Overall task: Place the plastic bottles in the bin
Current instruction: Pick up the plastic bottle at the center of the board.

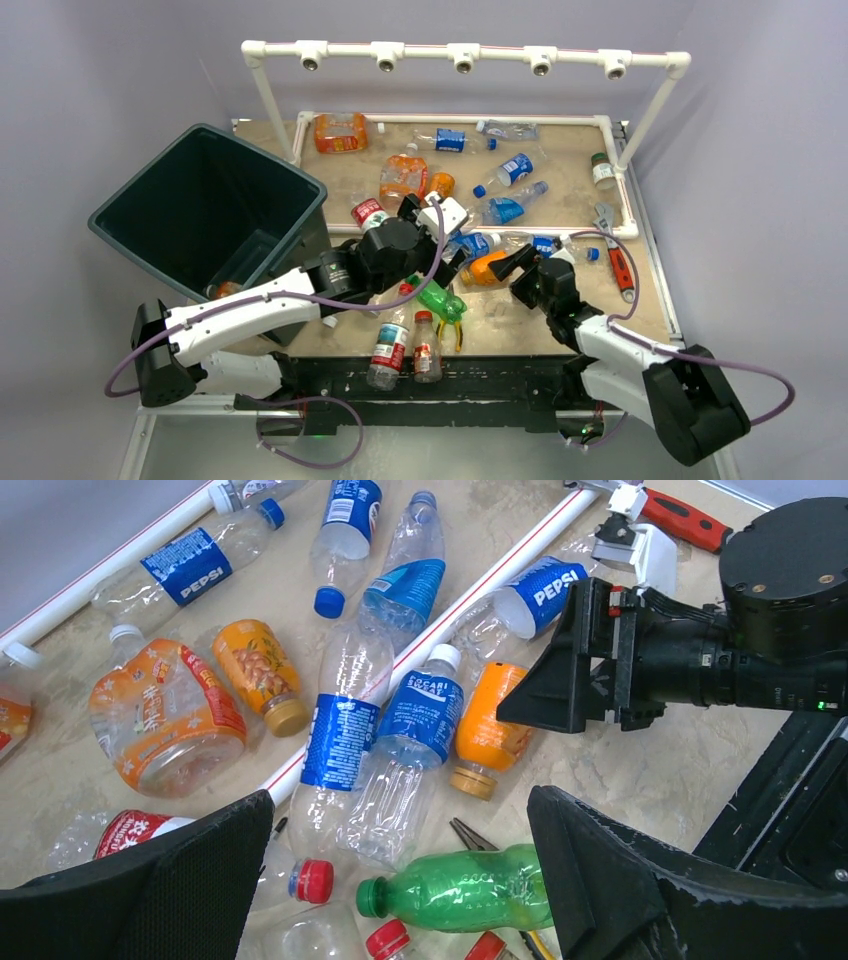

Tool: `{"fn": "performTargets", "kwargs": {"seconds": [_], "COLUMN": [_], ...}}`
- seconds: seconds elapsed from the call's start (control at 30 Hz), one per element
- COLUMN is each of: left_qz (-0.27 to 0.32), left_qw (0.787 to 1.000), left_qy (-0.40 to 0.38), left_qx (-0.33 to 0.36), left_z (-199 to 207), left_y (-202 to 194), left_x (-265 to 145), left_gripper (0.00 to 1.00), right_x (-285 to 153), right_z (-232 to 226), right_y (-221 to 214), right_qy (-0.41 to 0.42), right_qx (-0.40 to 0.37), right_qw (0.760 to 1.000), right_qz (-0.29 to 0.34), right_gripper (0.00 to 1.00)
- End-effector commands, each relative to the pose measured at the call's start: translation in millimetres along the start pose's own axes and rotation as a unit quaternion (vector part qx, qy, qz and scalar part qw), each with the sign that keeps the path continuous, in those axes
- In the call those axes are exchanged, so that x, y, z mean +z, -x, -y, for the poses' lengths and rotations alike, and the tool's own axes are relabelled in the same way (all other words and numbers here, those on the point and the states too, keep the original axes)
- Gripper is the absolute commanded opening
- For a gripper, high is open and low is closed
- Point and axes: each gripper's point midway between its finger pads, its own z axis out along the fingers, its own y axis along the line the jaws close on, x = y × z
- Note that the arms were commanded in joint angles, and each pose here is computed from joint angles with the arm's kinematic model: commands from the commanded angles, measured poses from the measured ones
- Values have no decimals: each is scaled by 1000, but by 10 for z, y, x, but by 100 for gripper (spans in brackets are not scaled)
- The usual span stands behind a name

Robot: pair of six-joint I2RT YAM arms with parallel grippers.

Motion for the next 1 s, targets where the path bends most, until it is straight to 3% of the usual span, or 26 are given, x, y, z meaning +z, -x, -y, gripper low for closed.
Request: {"fn": "performTargets", "kwargs": {"seconds": [0.0,0.13,0.33,0.73,0.97], "left_qz": [27,26,28,26,41], "left_qw": [1000,1000,1000,999,999], "left_qy": [9,9,-7,-5,-4], "left_qx": [6,11,9,20,9], "left_z": [-25,-5,100,171,161], "left_y": [127,125,137,121,185], "left_x": [-70,-86,-100,-121,-172], "left_gripper": [99,99,99,99,99], "right_x": [65,99,171,40,-375], "right_z": [-179,-192,-194,-285,-567], "right_y": [27,44,25,42,292], "right_qy": [44,50,54,89,137], "right_qx": [26,24,23,6,-40], "right_qw": [999,998,998,996,988], "right_qz": [9,16,15,19,59], "right_gripper": [88,82,81,41,36]}}
